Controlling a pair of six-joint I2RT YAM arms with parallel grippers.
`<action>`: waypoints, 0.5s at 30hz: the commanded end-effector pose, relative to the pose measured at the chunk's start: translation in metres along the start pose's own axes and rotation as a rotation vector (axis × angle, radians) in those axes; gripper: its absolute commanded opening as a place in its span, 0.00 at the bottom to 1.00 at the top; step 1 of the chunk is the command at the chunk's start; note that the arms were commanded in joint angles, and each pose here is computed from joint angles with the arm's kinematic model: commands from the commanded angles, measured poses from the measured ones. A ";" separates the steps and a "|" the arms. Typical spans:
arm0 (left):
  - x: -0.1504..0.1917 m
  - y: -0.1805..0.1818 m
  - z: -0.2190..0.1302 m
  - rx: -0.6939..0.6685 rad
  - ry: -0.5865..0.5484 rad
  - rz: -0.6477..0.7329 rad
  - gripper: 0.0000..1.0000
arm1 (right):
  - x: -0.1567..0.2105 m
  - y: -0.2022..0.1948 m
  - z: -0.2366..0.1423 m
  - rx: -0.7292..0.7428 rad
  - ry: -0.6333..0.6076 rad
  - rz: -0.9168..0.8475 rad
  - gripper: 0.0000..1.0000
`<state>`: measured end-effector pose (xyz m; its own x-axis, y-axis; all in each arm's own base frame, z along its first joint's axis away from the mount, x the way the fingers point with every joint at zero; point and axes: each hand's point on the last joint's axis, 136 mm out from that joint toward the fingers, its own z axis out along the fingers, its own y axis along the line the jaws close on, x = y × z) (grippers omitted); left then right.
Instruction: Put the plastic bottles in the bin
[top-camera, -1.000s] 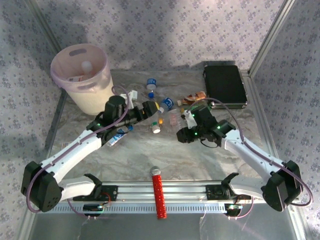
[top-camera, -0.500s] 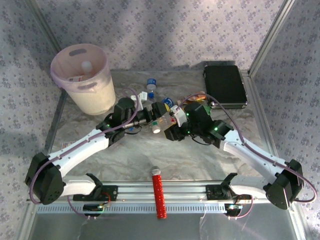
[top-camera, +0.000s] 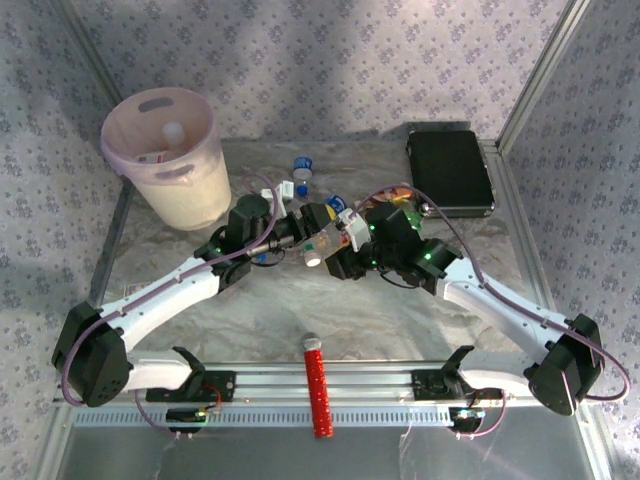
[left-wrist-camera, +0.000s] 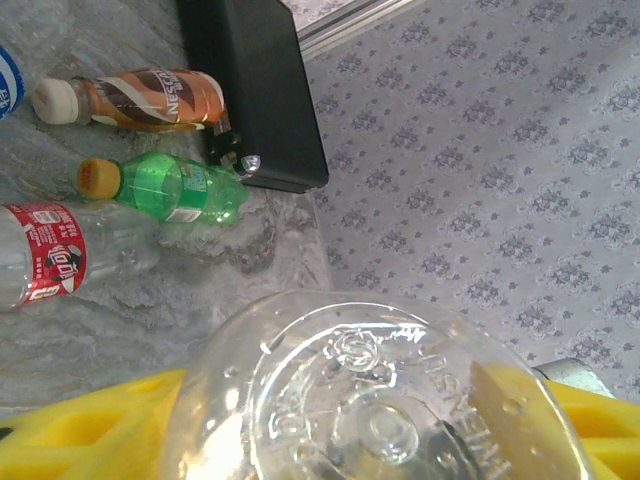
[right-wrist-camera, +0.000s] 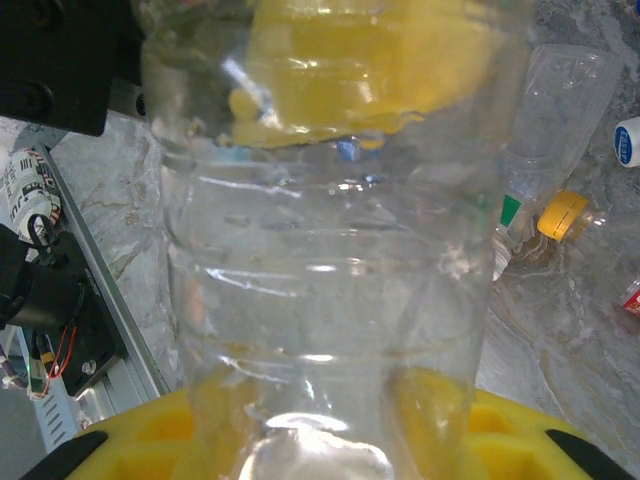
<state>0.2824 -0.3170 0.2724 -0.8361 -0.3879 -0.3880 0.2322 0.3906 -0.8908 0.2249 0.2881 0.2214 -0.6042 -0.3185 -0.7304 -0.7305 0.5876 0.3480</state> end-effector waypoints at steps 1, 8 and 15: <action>-0.001 0.000 0.003 -0.003 -0.008 0.010 0.68 | -0.028 0.007 -0.006 -0.009 -0.075 -0.025 0.38; -0.016 0.011 -0.004 -0.034 -0.047 0.008 0.64 | -0.028 -0.001 -0.010 0.026 -0.053 -0.005 0.62; -0.052 0.004 -0.026 -0.104 -0.103 0.094 0.64 | -0.030 -0.010 -0.036 0.045 -0.105 0.026 0.75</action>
<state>0.3071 -0.2865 0.2580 -0.8069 -0.4303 -0.4047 0.1747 0.4806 -0.8594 0.2434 0.2768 0.2436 -0.5972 -0.2600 -0.7587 -0.7036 0.6240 0.3400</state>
